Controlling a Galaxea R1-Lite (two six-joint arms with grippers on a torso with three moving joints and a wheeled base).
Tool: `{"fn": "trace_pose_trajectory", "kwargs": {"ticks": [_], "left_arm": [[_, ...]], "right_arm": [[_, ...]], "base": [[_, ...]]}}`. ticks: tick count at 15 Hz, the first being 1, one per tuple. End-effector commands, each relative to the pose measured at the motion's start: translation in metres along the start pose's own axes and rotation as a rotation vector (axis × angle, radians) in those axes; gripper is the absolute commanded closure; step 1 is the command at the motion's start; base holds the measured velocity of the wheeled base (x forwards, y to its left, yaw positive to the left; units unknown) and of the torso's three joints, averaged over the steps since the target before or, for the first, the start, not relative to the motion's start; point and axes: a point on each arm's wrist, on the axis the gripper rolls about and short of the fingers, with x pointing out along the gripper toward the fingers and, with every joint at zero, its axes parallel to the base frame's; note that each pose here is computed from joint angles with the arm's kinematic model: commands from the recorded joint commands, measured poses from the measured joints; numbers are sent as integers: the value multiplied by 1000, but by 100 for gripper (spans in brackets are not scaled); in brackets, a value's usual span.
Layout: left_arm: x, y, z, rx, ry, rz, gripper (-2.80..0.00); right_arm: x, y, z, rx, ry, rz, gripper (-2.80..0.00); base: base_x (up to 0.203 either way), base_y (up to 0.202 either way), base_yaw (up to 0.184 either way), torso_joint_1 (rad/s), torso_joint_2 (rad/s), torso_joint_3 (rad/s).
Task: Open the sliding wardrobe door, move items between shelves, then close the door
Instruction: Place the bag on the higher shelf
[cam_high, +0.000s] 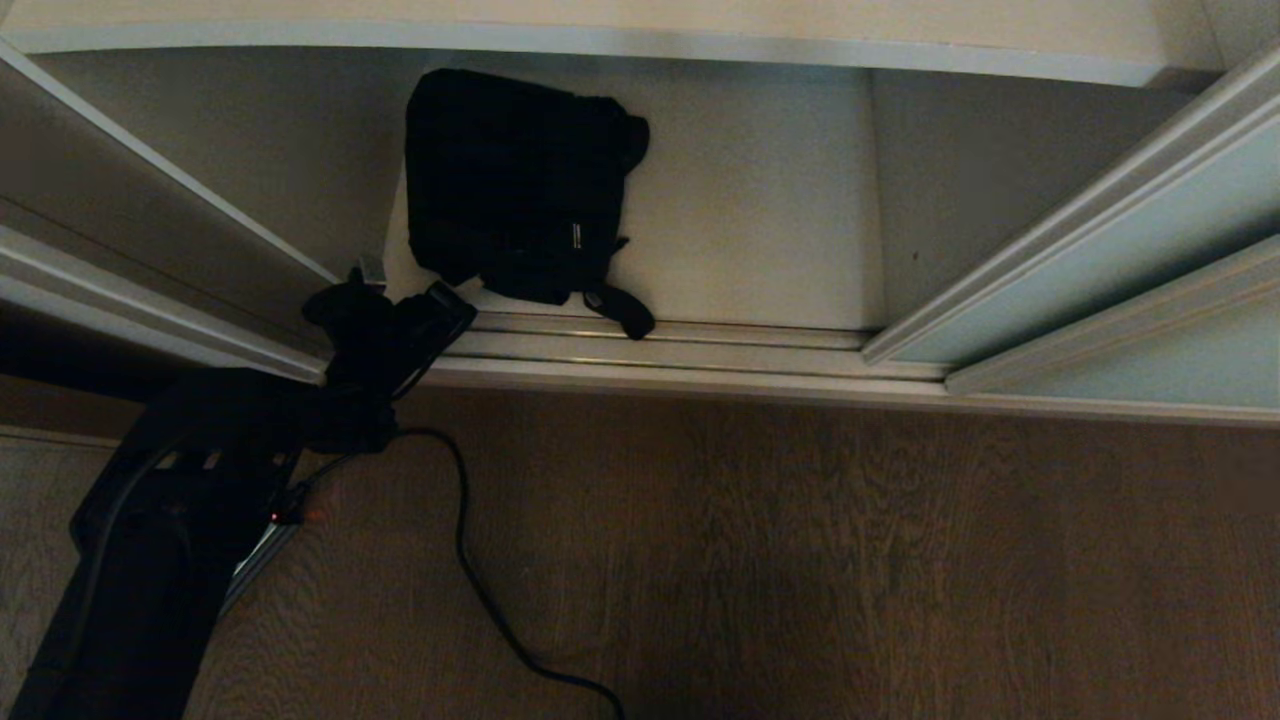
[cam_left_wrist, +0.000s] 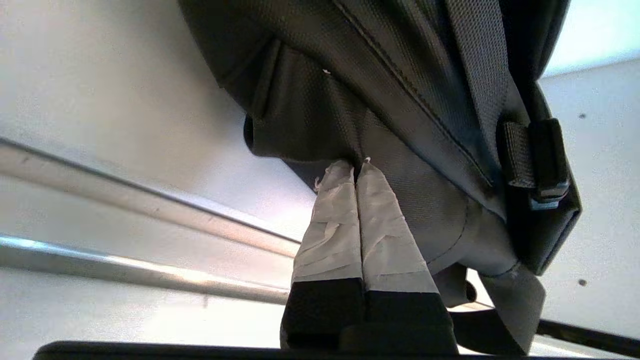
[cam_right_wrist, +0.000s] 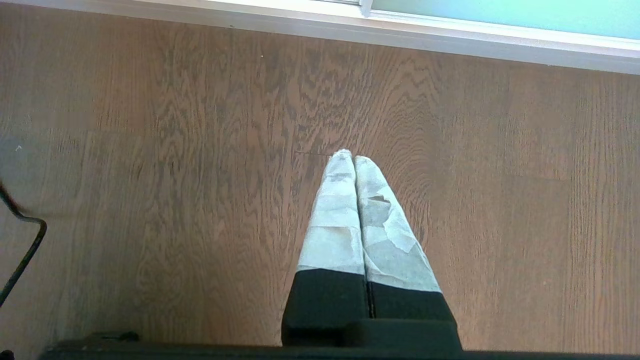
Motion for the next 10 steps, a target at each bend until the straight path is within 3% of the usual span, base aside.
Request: {"fn": "trace_pose_trajectory", "kwargs": {"ticks": [1,6,10], "left_arm": [[1,-6,6,6,-9,-22,0],[-1,-32,25,5,6,-3,0],[-24,-54,32,-49,134,130,0]], "right_arm": [[0,0,0,0,-4,0,0],[0,0,0,0,-2,0,0],[0,0,0,0,-3,0,0]], "base": [[0,0,0,0,0,0],[0,0,0,0,0,0],[0,0,0,0,0,0]]}}
